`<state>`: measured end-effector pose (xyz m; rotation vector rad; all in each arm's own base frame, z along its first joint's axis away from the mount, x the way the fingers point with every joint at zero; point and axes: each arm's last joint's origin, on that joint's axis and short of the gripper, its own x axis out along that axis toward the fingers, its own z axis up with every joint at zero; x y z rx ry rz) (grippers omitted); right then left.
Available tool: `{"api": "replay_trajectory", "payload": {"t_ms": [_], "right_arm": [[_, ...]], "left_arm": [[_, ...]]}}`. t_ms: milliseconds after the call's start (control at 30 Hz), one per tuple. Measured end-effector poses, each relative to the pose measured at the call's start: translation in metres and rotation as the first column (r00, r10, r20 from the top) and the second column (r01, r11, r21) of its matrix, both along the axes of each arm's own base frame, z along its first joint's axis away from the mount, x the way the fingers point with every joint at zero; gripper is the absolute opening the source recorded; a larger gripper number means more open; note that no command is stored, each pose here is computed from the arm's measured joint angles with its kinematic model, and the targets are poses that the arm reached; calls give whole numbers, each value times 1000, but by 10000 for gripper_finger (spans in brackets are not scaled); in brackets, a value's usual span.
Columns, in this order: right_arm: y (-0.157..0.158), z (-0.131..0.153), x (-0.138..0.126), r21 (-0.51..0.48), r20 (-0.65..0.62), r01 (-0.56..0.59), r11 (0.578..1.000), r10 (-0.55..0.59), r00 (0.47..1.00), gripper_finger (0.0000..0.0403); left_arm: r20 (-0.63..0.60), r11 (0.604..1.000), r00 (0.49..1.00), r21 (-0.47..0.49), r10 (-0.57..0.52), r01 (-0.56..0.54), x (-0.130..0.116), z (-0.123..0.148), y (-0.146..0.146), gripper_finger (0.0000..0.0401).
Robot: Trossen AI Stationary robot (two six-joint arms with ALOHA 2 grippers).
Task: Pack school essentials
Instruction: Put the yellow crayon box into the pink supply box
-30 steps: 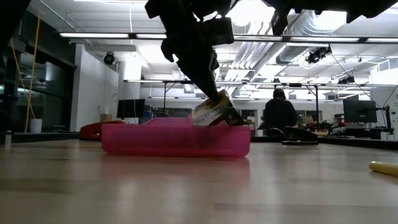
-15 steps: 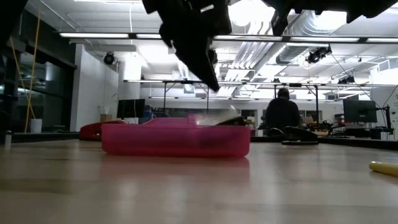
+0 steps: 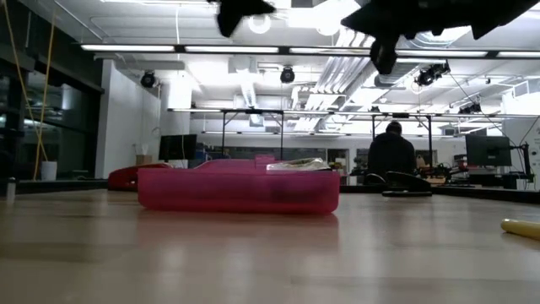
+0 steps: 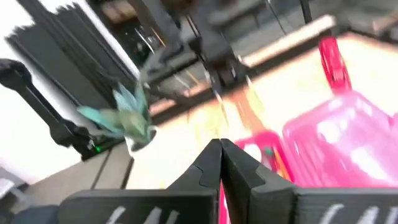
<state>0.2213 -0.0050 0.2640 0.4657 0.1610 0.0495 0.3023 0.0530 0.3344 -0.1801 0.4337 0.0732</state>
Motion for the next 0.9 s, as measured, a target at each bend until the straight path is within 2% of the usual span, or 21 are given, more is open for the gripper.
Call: {"api": "replay_trajectory", "payload": {"t_ms": [67, 167, 300, 433, 567, 700, 800, 900], "right_arm": [[1, -8, 4, 27, -51, -1, 1000, 2, 999, 0], [4, -21, 14, 47, -116, 7, 999, -2, 993, 0], [10, -47, 27, 102, -249, 94, 990, -67, 966, 0], [17, -67, 43, 74, -416, 136, 988, -93, 904, 0], [19, -75, 62, -15, -590, 133, 991, -116, 799, 0], [18, -80, 80, -90, -700, 114, 989, -144, 700, 0], [15, -84, 92, -127, -729, 120, 985, -175, 662, 0], [13, -86, 104, -135, -733, 120, 984, -181, 656, 0]], "left_arm": [[139, 1000, 990, -18, 16, -14, -19, -4, -10, 140], [316, 998, 947, -50, 60, -46, -49, -16, -25, 121], [457, 986, 875, -113, 160, -121, -83, -39, -39, 72], [488, 970, 839, -156, 242, -188, -106, -56, -45, 10], [492, 957, 821, -184, 288, -226, -115, -60, -45, 6], [497, 958, 820, -171, 284, -228, -116, -59, -45, 2], [493, 958, 822, -170, 284, -229, -116, -59, -45, 1], [489, 958, 825, -173, 284, -227, -116, -60, -45, 1]]}}
